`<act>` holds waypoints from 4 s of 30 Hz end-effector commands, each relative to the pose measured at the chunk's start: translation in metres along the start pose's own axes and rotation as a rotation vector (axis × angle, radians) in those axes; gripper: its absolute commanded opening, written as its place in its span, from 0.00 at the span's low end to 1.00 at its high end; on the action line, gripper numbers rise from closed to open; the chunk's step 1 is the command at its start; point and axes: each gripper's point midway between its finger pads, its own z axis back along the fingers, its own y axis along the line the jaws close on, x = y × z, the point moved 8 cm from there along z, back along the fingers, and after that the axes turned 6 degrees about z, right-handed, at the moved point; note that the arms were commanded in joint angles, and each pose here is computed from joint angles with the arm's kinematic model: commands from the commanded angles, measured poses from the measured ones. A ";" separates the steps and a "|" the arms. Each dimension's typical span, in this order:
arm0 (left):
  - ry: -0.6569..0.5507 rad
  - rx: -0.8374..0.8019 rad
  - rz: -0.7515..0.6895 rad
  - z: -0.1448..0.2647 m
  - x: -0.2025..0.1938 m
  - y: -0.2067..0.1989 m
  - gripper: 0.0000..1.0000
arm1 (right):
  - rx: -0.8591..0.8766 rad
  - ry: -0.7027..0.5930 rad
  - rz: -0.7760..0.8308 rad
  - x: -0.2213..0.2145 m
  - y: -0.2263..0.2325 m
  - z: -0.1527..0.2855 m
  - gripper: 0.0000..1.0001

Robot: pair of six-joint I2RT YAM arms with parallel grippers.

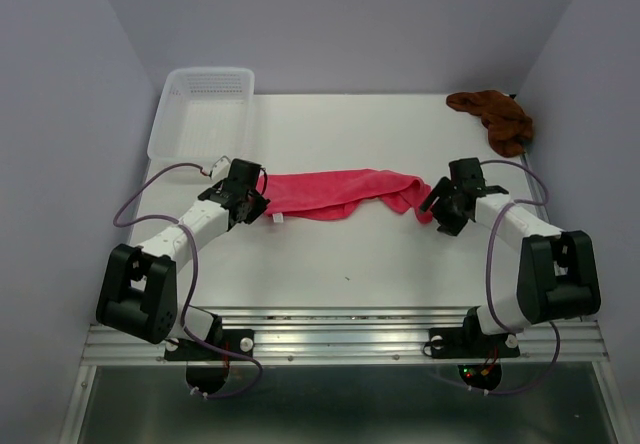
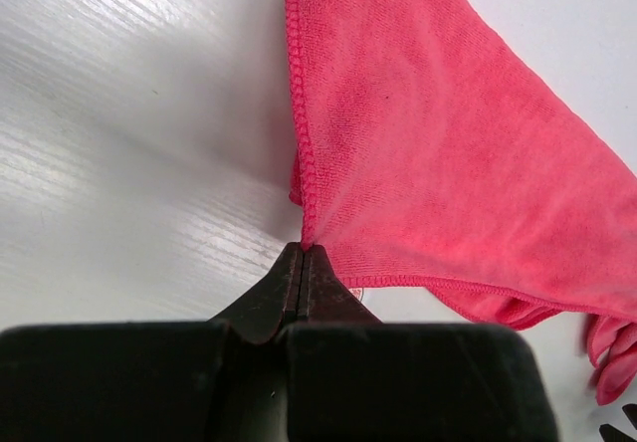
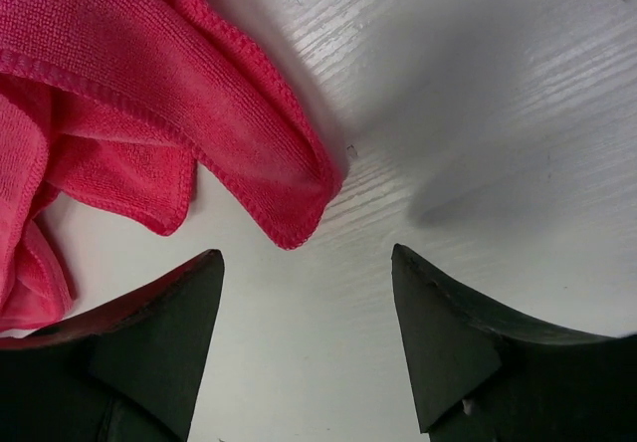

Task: Roll the towels
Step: Flatten the towel, then fold the towel

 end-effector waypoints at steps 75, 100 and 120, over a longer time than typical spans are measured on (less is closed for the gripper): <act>-0.226 -0.460 0.131 0.145 0.063 -0.033 0.00 | -0.148 -0.848 -0.039 0.075 -0.040 0.212 0.01; -0.267 -0.115 0.067 -0.067 0.111 -0.141 0.00 | -0.017 -0.506 0.060 0.243 -0.016 -0.011 0.01; -0.243 -0.121 0.042 -0.069 0.113 -0.138 0.00 | 0.027 -0.315 0.103 0.248 -0.011 -0.033 0.01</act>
